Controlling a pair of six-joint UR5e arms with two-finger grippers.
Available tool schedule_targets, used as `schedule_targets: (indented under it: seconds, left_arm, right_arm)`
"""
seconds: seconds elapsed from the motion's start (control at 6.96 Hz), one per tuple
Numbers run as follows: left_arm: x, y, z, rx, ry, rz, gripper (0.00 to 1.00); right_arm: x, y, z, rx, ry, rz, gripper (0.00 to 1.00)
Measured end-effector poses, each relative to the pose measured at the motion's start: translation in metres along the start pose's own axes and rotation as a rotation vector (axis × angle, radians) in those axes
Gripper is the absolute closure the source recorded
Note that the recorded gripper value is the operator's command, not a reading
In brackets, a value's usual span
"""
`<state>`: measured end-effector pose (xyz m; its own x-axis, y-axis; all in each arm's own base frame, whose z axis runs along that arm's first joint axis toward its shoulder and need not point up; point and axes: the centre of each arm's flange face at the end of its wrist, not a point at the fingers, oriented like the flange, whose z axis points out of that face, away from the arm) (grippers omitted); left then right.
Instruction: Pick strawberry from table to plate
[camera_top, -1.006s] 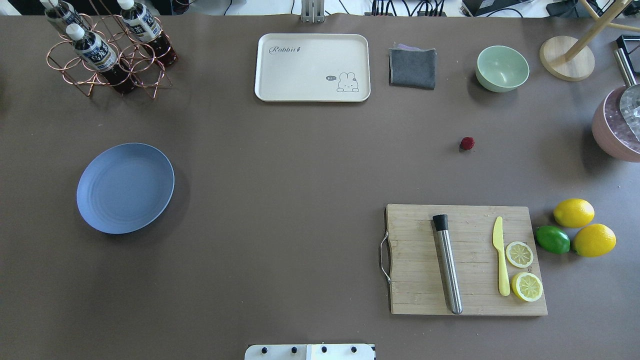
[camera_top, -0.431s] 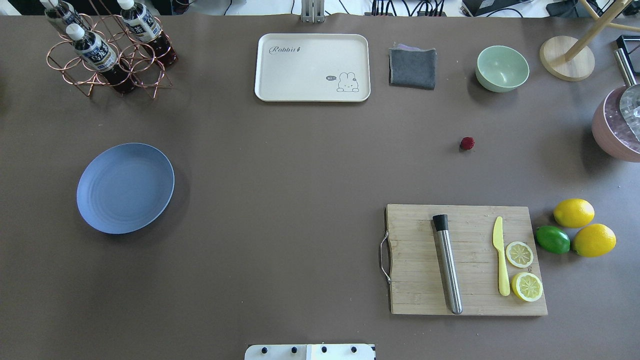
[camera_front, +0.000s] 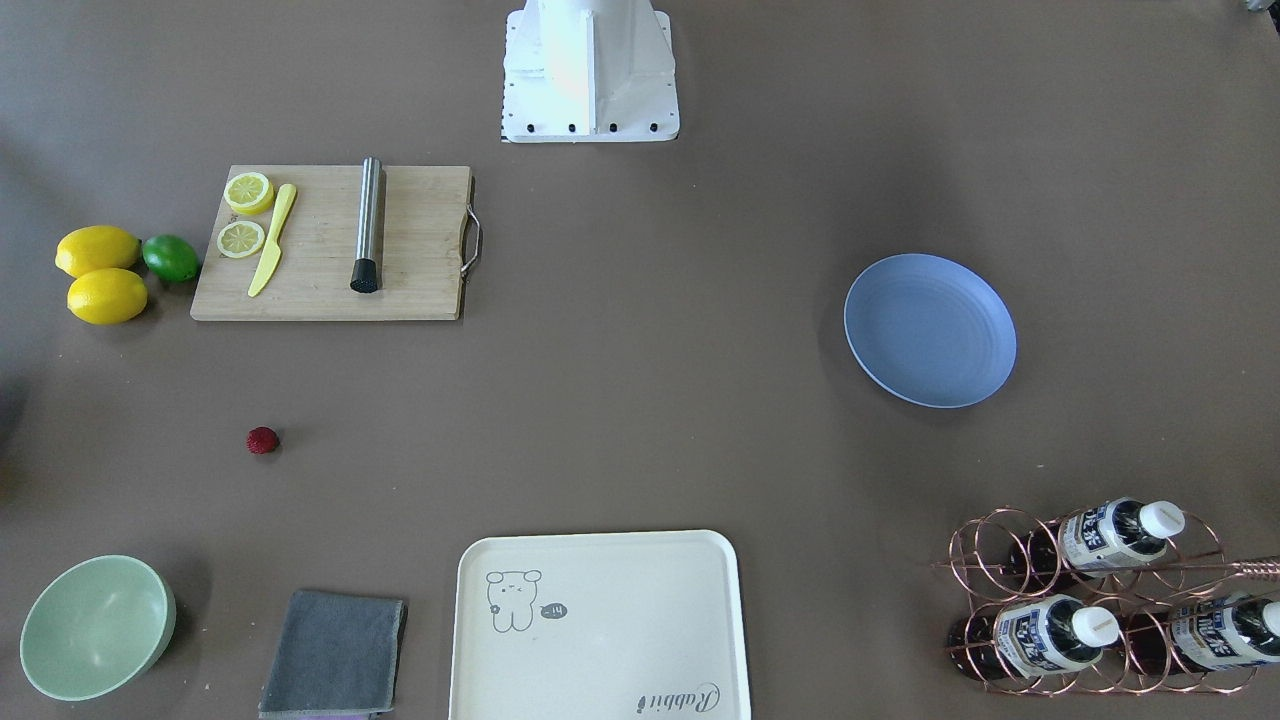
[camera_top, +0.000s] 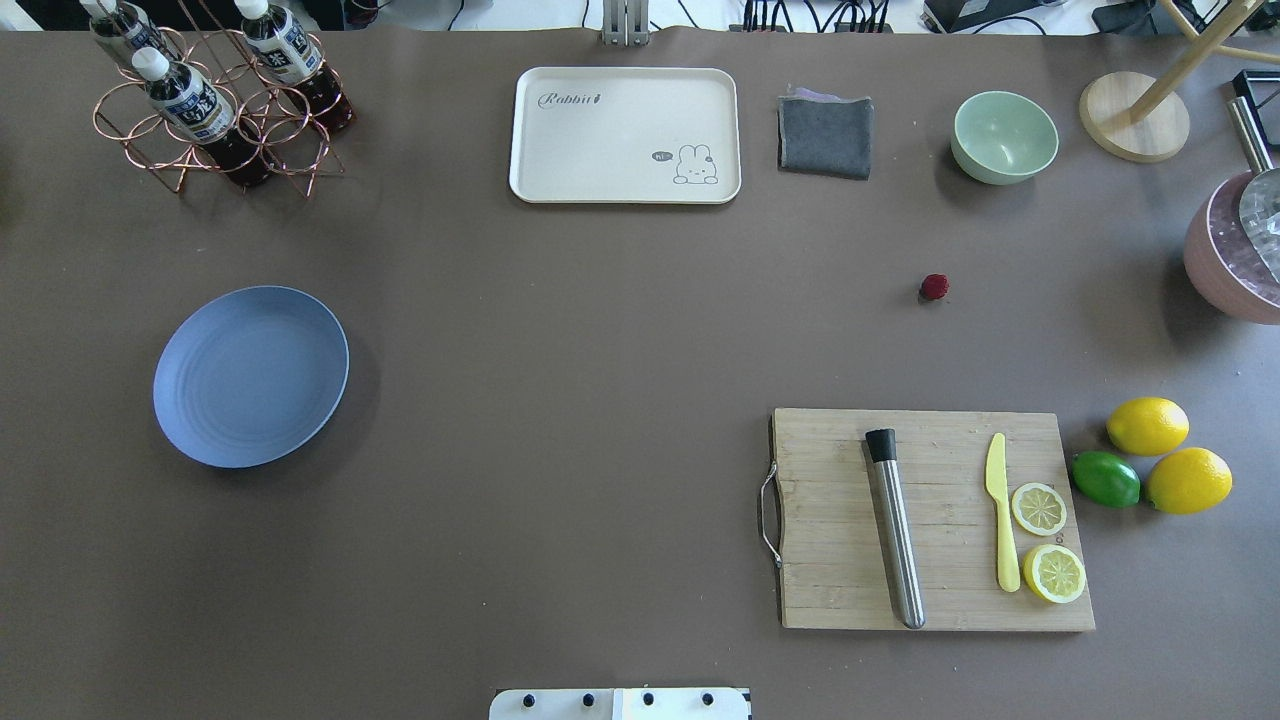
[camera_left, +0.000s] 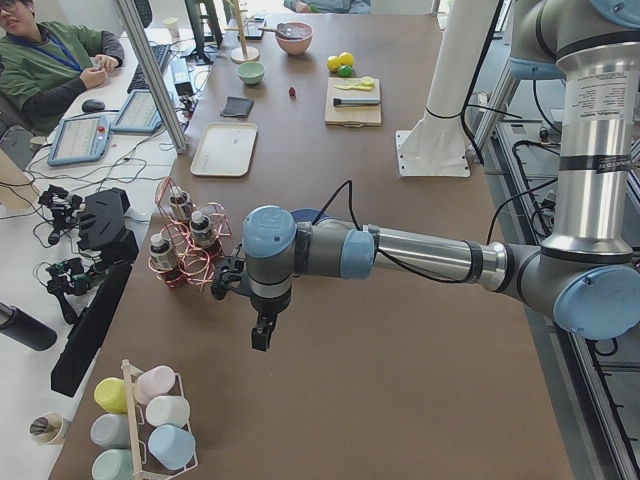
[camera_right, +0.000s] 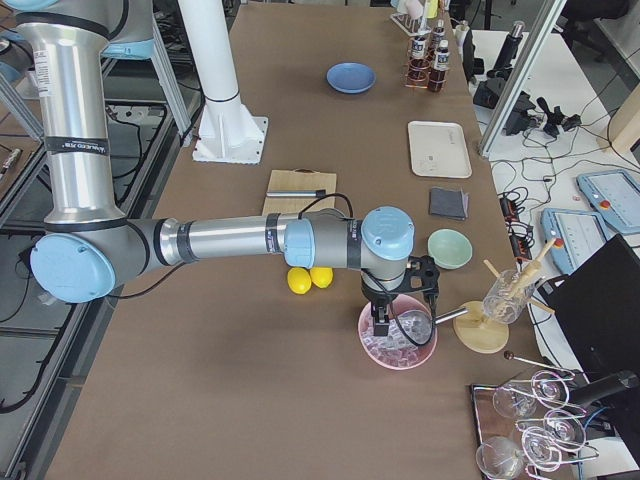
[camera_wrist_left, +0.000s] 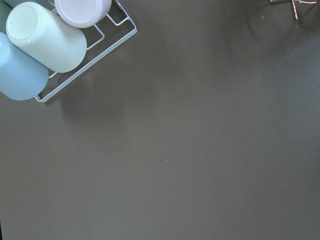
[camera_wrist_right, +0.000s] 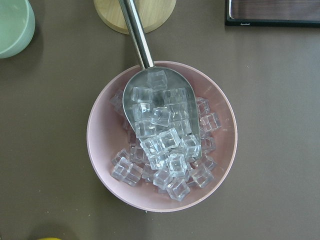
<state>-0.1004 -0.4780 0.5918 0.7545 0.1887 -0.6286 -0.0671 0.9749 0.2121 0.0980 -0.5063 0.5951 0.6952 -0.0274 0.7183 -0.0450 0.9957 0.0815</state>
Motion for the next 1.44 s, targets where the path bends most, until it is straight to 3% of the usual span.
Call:
schedule_targets:
  seconds: [1.01,1.44]
  left_arm:
    - [0.002,0.0,-0.002,0.005,0.002,0.003,0.02]
    - [0.032,-0.025,-0.024,0.095,0.072,0.008,0.02]
  right_arm:
    - [-0.006,-0.002,-0.005,0.011,-0.001,-0.011,0.0]
    - [-0.007,-0.002,-0.006,0.013,-0.001,-0.013,0.0]
